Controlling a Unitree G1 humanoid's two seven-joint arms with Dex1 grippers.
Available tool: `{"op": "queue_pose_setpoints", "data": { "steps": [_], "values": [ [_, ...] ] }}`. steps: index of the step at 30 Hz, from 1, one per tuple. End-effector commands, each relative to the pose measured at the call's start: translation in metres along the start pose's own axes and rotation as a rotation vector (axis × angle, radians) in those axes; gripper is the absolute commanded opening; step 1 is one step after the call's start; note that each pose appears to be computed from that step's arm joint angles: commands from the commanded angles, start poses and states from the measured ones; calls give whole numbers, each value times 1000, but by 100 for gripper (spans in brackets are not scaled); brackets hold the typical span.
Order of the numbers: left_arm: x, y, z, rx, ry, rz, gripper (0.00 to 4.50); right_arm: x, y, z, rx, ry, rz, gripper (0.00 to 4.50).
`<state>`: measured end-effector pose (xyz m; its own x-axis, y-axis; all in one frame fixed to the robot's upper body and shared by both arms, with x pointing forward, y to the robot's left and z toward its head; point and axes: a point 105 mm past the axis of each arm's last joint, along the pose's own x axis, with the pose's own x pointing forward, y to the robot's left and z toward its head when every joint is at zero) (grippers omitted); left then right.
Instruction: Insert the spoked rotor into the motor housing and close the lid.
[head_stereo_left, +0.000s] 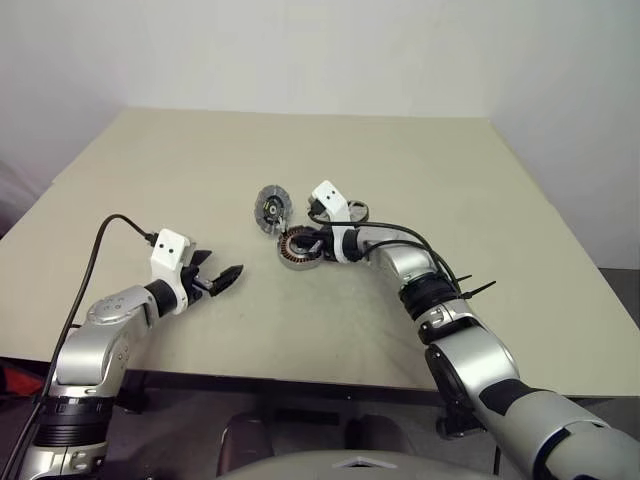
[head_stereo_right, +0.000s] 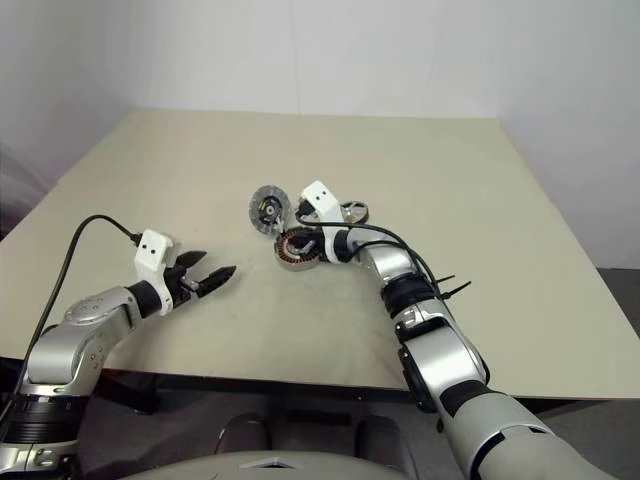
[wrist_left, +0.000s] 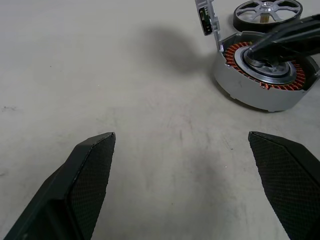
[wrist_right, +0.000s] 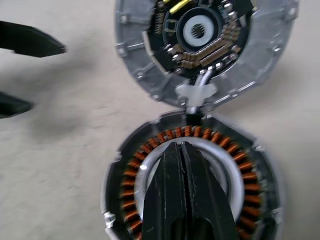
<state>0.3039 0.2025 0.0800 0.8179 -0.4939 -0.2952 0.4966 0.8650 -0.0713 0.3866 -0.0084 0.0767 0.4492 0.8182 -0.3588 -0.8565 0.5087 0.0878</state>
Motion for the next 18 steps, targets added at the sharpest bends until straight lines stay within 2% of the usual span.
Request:
{"op": "queue_pose_setpoints", "data": {
  "steps": [1,18],
  "values": [
    [-1,-3,14,37,-46,-6,450,-1,-2,11,-41,-22,-7,3],
    [-8,13,18,42,-55,42,450,-18,-10,5,-55,-11,-21,3]
  ]
}}
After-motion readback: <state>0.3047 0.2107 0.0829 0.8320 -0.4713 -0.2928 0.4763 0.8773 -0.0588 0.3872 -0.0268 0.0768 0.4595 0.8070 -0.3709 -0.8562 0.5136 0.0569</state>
